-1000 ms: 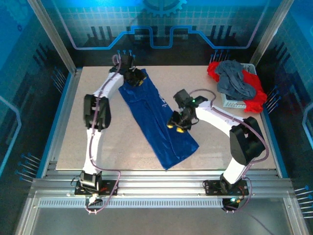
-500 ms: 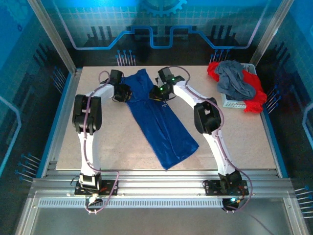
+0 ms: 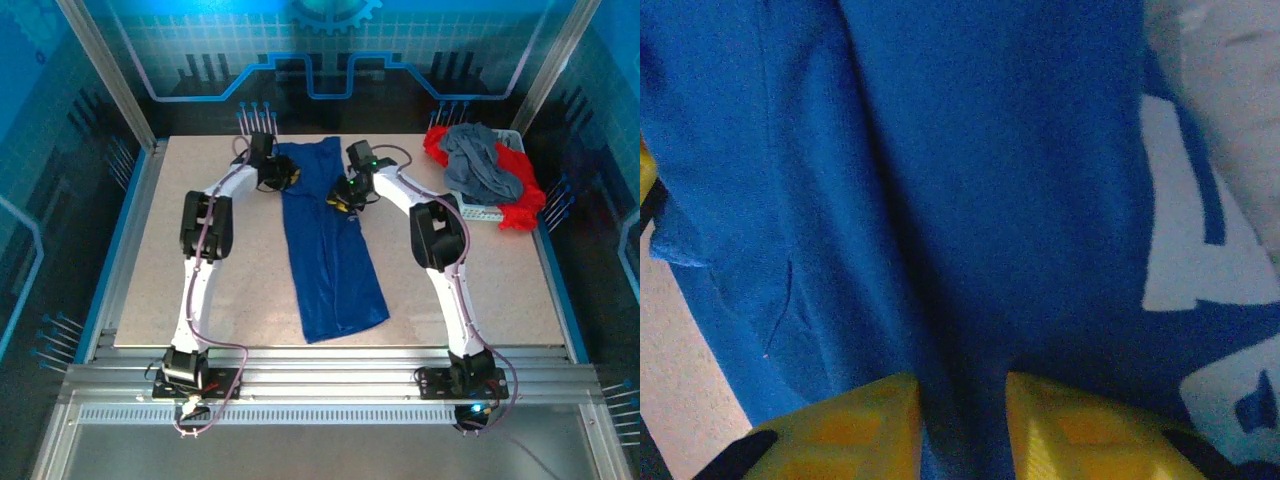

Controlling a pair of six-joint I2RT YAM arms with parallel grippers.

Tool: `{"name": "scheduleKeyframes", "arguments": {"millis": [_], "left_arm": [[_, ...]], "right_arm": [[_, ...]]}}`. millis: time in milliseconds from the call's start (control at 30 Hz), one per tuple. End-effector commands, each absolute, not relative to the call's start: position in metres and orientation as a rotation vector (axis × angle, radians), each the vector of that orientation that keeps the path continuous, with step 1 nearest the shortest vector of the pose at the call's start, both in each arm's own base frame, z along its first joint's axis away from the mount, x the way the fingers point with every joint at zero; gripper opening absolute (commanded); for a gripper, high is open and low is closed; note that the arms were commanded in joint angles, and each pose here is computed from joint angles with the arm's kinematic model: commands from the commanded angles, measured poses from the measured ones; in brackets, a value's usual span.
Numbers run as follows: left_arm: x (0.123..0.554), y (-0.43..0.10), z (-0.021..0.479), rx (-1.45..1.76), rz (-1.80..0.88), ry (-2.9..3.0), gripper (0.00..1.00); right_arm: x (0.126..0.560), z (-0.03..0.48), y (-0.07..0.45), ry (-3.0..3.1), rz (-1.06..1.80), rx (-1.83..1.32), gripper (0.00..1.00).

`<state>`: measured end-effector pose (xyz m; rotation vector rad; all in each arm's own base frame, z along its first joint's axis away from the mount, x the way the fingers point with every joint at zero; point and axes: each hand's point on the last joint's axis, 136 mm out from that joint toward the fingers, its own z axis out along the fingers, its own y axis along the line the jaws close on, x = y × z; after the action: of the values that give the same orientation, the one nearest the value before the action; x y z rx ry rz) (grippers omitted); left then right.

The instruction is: Fold and stack the t-shirts

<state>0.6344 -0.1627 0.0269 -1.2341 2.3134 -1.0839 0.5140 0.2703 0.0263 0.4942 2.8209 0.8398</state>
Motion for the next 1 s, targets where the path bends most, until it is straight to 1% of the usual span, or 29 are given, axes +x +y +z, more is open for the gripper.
{"name": "scheduleKeyframes", "arguments": {"millis": [0, 67, 200, 300, 367, 433, 467, 533, 633, 700, 767, 800, 900, 967], "left_arm": [[0.625, -0.189, -0.021, -1.320, -1.093, 2.405, 0.16], [0.633, -0.199, -0.022, -1.314, -1.123, 2.388, 0.16], [0.654, -0.208, -0.015, -1.298, -1.218, 2.304, 0.20], [0.667, -0.216, -0.005, -1.286, -1.312, 2.255, 0.22], [0.669, -0.218, 0.007, -1.258, -1.326, 2.250, 0.24], [0.672, -0.214, 0.036, -1.198, -1.312, 2.226, 0.28], [0.673, -0.211, 0.054, -1.173, -1.308, 2.204, 0.34], [0.671, -0.203, 0.088, -1.124, -1.285, 2.169, 0.40], [0.659, -0.189, 0.141, -1.044, -1.218, 2.146, 0.49], [0.640, -0.184, 0.160, -1.003, -1.169, 2.182, 0.51], [0.608, -0.180, 0.170, -0.978, -1.125, 2.254, 0.51], [0.590, -0.178, 0.168, -0.980, -1.110, 2.294, 0.51], [0.510, -0.172, 0.139, -1.018, -1.043, 2.468, 0.49], [0.442, -0.170, 0.120, -1.008, -0.992, 2.607, 0.48]], "right_arm": [[0.506, 0.003, 0.230, 2.870, 0.681, 0.715, 0.30], [0.509, 0.001, 0.217, 2.863, 0.648, 0.764, 0.30], [0.514, -0.003, 0.204, 2.853, 0.667, 0.841, 0.30], [0.521, 0.004, 0.206, 2.837, 0.691, 0.812, 0.31], [0.527, 0.015, 0.209, 2.816, 0.709, 0.763, 0.32], [0.535, 0.039, 0.212, 2.764, 0.717, 0.680, 0.35], [0.539, 0.054, 0.213, 2.729, 0.731, 0.641, 0.37], [0.546, 0.085, 0.216, 2.662, 0.771, 0.564, 0.41], [0.543, 0.130, 0.219, 2.580, 0.797, 0.456, 0.46], [0.531, 0.145, 0.215, 2.567, 0.801, 0.438, 0.47], [0.509, 0.150, 0.207, 2.577, 0.790, 0.457, 0.47], [0.496, 0.149, 0.203, 2.589, 0.788, 0.481, 0.47], [0.441, 0.136, 0.186, 2.654, 0.763, 0.586, 0.47], [0.397, 0.125, 0.178, 2.712, 0.761, 0.634, 0.47]]}}
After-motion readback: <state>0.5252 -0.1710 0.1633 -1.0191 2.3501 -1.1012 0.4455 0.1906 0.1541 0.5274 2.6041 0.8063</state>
